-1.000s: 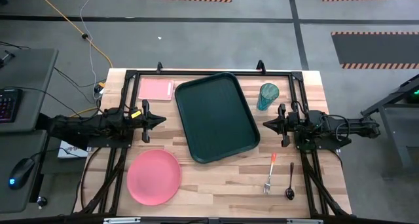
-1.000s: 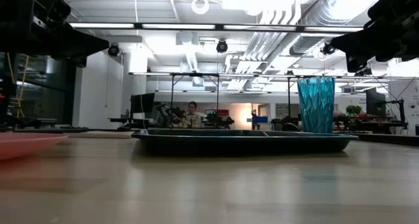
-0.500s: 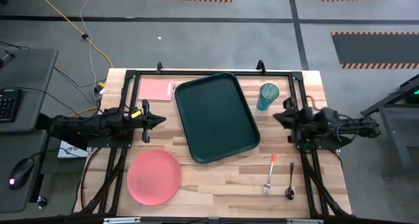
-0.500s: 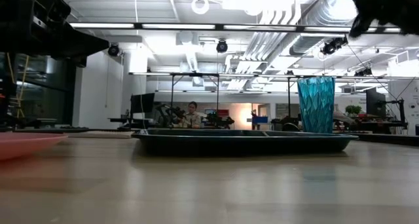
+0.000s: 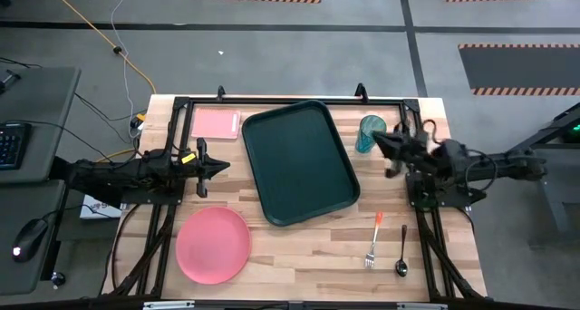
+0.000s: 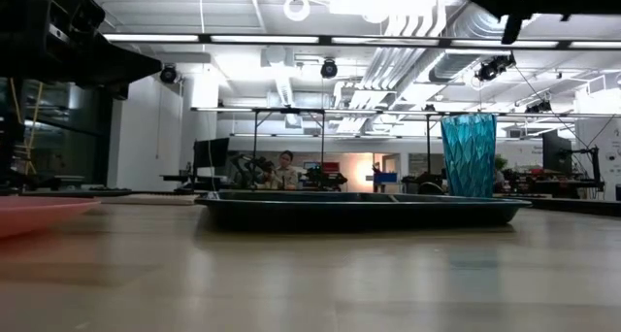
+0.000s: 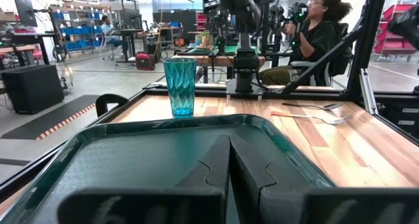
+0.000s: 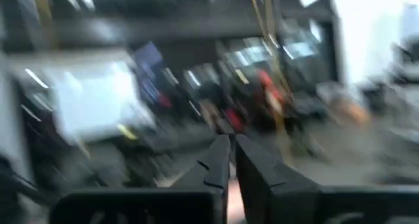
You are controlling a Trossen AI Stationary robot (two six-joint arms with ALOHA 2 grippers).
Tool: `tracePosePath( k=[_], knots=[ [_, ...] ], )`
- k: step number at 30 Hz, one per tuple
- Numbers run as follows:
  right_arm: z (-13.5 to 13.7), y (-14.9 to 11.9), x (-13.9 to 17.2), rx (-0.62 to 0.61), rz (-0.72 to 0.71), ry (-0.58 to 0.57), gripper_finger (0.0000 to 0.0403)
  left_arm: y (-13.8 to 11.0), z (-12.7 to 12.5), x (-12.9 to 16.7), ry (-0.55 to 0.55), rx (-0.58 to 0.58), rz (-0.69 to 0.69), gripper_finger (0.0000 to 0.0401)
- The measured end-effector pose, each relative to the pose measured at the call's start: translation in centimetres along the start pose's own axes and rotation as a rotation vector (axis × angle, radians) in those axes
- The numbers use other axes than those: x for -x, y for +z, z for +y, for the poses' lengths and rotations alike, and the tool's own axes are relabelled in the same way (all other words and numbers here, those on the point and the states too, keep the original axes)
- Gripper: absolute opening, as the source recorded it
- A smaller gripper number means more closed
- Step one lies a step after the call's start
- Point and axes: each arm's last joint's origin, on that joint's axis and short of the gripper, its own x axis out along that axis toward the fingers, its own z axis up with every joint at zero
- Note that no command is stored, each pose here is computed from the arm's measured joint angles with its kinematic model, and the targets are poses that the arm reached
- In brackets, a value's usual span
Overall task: Pick and place plate/cup/fork/spoon on tray
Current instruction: Put the blue cup on the black tray
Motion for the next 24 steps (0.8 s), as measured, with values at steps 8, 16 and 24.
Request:
tracePosePath(
  k=[8,16,24],
  knots=[
    [0.6,2.4,-5.1,0.130,0.566,-0.443,0.0153,0.0,0.0,0.0,0.000,0.000,0.000,0.0000],
    [-1.4,1.2,-8.9,0.040,1.008,-0.625,0.0240,0.0,0.0,0.0,0.000,0.000,0.000,0.0000],
    [-4.0,-1.4,-11.3,0.077,1.195,-0.746,0.0243,0.0,0.0,0.0,0.000,0.000,0.000,0.0000]
  ],
)
